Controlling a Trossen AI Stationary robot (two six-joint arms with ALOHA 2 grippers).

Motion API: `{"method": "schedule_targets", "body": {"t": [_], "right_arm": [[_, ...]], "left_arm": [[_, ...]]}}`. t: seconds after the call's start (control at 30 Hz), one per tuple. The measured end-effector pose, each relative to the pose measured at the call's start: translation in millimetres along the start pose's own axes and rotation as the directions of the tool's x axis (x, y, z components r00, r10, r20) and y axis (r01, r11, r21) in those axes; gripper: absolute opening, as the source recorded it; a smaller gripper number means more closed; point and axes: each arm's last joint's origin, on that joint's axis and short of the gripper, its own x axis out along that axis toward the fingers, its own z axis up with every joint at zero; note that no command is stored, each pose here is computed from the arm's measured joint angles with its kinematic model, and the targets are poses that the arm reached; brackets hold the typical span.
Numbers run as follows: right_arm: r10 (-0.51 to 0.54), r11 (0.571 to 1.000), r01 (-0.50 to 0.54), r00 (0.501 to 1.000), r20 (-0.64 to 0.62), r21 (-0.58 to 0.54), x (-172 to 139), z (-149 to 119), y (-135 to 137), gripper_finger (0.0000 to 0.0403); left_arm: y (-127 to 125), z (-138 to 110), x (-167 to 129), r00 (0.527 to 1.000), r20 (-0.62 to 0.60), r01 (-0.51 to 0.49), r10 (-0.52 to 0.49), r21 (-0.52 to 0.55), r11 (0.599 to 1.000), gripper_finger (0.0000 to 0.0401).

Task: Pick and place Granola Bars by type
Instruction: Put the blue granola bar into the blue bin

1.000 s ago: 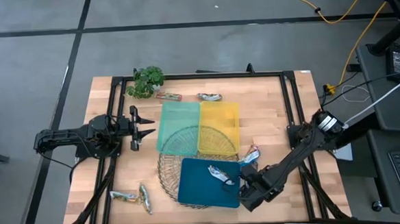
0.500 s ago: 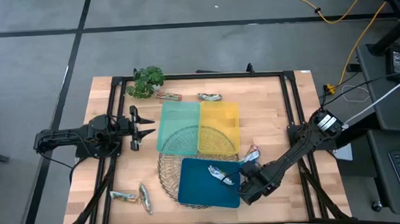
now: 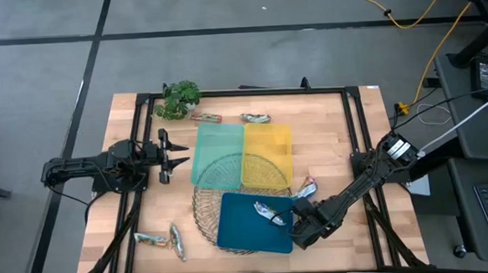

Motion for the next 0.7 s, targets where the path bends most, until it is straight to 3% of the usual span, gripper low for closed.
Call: {"method": "schedule_targets", "body": {"t": [0.33, 0.7], "right_arm": [[0.011, 0.998, -0.015, 0.998, -0.061, -0.056, -15.9, -2.1, 11.4, 0.0120], [-0.124, 0.984, 0.115, 0.991, -0.059, -0.138, -67.7, -20.4, 12.0, 0.0111]], "left_arm": [[0.0, 0.0, 0.0, 1.000, 0.000, 0.001, -0.001, 0.000, 1.000, 0.0143], [0.0, -0.1, 0.0, 1.000, 0.000, 0.000, 0.000, 0.000, 1.000, 0.0143]]}}
